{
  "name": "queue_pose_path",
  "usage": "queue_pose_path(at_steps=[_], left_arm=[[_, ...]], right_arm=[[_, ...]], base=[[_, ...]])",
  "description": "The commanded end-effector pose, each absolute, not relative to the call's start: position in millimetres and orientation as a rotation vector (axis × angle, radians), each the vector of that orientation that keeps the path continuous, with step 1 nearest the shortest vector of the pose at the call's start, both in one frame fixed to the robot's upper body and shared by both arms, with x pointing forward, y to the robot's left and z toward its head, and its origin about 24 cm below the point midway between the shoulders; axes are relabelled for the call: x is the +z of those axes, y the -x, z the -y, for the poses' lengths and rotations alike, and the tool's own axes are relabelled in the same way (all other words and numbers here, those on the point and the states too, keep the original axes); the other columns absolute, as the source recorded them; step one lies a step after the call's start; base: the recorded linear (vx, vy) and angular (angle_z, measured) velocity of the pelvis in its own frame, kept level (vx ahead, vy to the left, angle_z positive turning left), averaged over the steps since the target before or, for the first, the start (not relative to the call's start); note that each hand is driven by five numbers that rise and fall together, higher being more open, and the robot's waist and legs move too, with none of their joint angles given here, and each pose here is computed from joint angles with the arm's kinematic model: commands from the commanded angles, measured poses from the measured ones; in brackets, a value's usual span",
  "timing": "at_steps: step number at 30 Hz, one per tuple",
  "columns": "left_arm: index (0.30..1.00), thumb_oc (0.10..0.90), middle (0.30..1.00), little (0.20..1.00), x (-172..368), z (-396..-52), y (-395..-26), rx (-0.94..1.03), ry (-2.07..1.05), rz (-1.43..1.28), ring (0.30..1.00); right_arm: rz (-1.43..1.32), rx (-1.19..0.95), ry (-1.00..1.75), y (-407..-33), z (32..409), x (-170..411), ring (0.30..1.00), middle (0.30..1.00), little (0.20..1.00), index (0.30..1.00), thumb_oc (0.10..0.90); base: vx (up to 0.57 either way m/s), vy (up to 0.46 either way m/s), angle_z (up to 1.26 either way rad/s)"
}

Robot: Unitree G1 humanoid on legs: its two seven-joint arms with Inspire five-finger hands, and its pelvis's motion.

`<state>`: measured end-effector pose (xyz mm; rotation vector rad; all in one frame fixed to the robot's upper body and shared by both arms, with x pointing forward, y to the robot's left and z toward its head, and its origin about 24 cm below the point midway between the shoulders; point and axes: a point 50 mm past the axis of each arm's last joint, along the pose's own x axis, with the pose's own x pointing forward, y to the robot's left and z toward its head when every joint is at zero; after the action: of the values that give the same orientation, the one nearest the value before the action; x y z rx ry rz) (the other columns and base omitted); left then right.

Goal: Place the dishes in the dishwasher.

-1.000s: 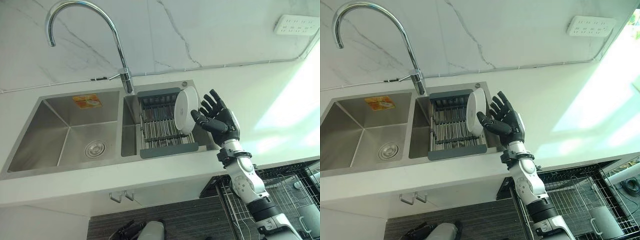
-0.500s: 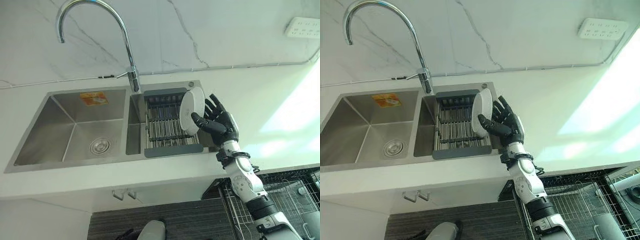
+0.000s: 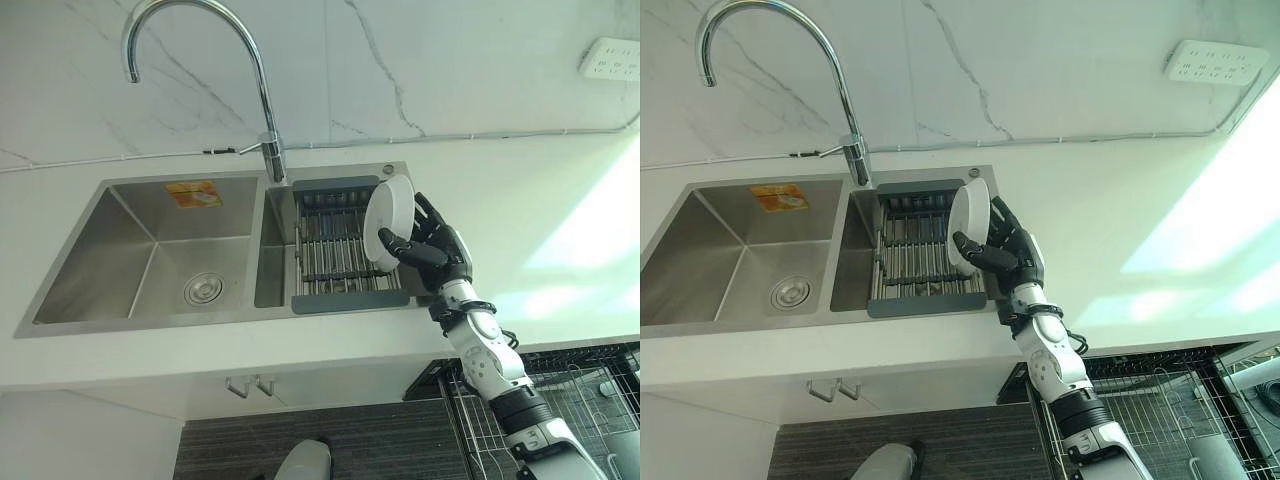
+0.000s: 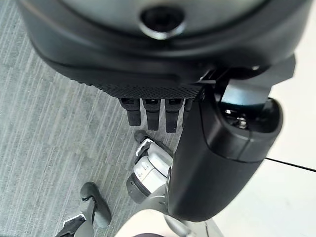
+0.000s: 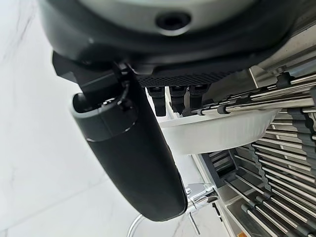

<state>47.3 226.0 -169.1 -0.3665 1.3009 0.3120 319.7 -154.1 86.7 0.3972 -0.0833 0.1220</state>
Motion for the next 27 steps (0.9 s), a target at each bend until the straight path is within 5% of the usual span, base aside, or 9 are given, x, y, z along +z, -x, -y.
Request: queue_pose_path(at_steps=[1,4,8,27], left_arm=[[0.900,0.800,0.900,0.900,-171.6,-226.1,-20.2,0.267,0.315,-1.411,0.900],[0.900,0.800,0.900,0.900,-171.4,-226.6,-22.0,0.271,0.314,-1.405,0.900],[0.900,0.800,0.900,0.900,-170.9,-228.2,-23.3,0.267,0.306,-1.408,0.900],[0.900,0.800,0.900,0.900,-169.9,-230.6,-28.6,0.193,0.194,-1.399,0.900]], right_arm=[[0.268,0.172,-0.379,-338.9,146.2,137.2,0.900,0.900,0.900,0.900,0.800],[0.261,0.172,-0.365,-339.9,145.6,138.0,0.900,0.900,0.900,0.900,0.800],[0.254,0.158,-0.323,-342.0,146.4,137.9,0.302,0.302,0.302,0.302,0.402],[0.328,0.076,-0.152,-343.1,149.0,145.8,0.300,0.300,0.300,0.300,0.400]], base=[[0.03,0.008,0.05],[0.01,0.002,0.01],[0.00,0.000,0.00],[0.00,-0.001,0.01]])
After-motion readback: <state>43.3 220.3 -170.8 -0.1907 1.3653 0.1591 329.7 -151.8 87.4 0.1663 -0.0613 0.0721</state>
